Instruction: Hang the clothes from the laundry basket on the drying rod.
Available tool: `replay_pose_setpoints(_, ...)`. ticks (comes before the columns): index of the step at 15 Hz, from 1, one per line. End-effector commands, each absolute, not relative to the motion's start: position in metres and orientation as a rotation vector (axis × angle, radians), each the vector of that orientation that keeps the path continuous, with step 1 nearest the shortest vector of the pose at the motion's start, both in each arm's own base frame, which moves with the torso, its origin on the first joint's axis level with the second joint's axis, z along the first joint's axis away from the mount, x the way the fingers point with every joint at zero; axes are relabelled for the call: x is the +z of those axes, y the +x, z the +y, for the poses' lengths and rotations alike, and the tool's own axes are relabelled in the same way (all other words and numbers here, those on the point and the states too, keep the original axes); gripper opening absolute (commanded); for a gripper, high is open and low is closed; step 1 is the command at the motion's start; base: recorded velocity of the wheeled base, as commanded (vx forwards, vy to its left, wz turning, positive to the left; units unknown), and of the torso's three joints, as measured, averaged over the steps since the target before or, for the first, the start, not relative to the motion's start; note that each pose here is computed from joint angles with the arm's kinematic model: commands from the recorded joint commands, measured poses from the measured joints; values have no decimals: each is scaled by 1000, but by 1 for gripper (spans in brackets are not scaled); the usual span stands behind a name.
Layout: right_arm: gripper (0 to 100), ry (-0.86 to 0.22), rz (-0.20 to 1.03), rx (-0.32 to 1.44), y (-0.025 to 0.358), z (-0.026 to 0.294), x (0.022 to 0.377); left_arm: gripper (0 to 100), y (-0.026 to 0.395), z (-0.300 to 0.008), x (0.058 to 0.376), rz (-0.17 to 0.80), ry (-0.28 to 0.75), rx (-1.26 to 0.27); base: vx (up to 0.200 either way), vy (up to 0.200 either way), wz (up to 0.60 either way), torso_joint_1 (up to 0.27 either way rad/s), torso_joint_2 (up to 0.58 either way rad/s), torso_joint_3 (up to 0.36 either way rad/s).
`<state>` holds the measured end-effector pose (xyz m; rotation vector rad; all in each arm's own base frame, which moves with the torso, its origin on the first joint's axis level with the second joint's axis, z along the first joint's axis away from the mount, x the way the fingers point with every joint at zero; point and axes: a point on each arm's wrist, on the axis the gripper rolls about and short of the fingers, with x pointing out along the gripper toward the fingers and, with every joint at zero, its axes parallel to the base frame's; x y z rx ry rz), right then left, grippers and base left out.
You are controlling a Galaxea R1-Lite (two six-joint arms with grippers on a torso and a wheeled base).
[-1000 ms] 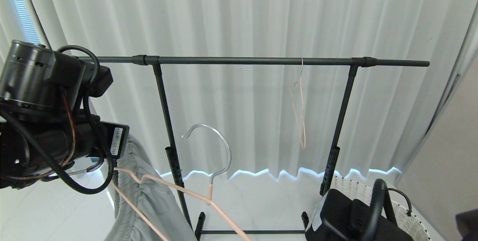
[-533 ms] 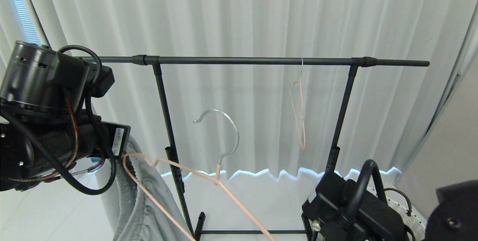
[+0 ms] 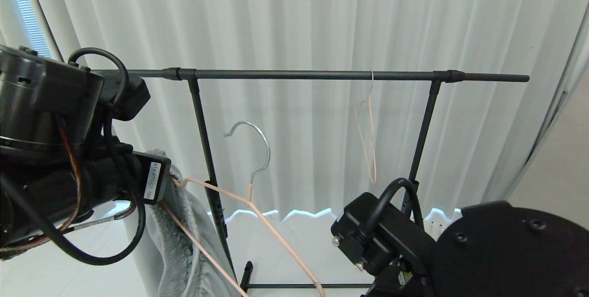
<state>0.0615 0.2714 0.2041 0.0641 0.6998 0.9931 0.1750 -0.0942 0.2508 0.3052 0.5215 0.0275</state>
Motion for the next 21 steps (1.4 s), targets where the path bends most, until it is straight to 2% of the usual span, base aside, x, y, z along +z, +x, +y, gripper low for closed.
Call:
replay_pose_setpoints(1,0,52,713,976,67,283,196,0,161,-98,257,484,299,-27,0,0,0,0,0,0)
replay_pose_setpoints(5,0,58,703,976,71,296,187,0,151,-102,262,456,293,-74,0,0,0,0,0,0)
replay_pose_setpoints(13,0,98,642,966,80,328,191,0,125,-108,285,396,171,-392,0,0,0,0,0,0)
replay_pose_setpoints(18,0,134,560,901,81,328,198,0,121,-104,277,412,175,-395,0,0,0,0,0,0)
replay_pose_setpoints(21,0,153,497,902,77,331,202,0,123,-106,277,386,161,-397,0,0,0,0,0,0)
